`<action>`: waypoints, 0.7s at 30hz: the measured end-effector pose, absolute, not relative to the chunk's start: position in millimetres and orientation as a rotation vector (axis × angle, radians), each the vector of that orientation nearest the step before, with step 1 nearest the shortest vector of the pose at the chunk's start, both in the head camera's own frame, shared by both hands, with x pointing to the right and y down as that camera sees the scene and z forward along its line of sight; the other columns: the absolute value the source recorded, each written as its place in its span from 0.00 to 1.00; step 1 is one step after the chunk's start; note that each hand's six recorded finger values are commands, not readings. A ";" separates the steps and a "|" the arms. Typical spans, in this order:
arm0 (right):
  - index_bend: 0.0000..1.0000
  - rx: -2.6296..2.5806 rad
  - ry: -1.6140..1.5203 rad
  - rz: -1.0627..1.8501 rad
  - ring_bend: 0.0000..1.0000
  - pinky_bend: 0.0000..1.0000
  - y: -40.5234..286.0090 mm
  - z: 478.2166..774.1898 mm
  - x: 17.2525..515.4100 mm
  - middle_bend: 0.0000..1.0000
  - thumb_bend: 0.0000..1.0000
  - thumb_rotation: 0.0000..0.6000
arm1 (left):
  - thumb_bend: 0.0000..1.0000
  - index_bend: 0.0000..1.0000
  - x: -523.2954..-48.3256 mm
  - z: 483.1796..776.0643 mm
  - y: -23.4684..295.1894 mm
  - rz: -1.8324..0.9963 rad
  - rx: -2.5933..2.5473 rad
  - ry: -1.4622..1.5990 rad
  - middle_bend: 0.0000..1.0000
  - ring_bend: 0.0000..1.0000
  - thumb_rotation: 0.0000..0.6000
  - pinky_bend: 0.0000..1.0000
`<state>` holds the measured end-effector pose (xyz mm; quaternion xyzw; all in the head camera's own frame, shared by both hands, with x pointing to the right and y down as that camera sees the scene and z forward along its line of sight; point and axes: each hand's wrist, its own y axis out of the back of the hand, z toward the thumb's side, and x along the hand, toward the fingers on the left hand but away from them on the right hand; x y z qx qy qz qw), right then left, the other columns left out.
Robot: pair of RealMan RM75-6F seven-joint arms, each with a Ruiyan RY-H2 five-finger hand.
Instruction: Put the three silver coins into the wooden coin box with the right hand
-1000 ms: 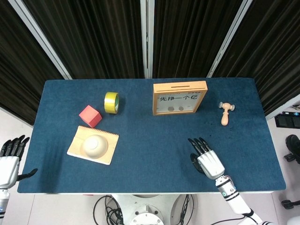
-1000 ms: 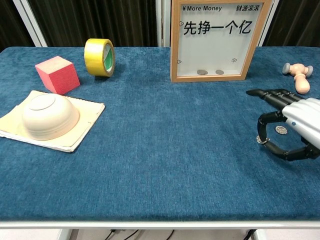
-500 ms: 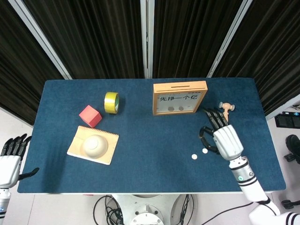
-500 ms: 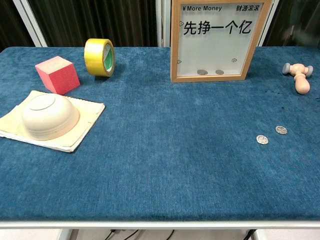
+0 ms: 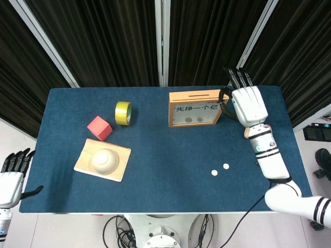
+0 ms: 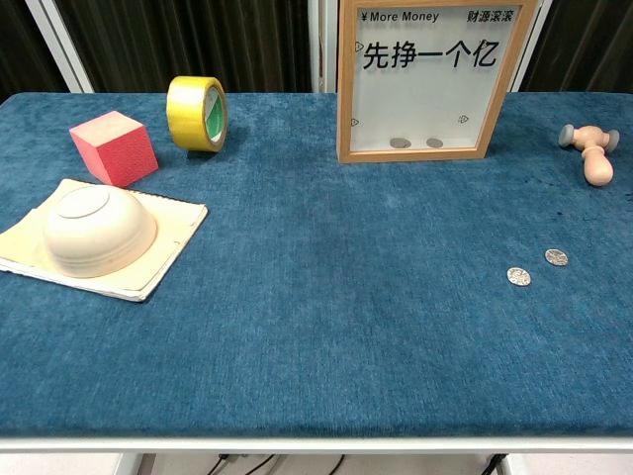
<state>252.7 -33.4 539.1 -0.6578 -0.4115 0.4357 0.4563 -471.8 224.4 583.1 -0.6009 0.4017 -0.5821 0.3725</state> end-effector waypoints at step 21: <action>0.80 -1.643 -0.930 1.434 0.00 0.00 -96.1 599.1 225.0 0.02 0.45 1.00 | 0.00 0.02 -477.9 586.3 221.7 -1.509 -1.542 1.030 0.00 0.00 1.00 0.00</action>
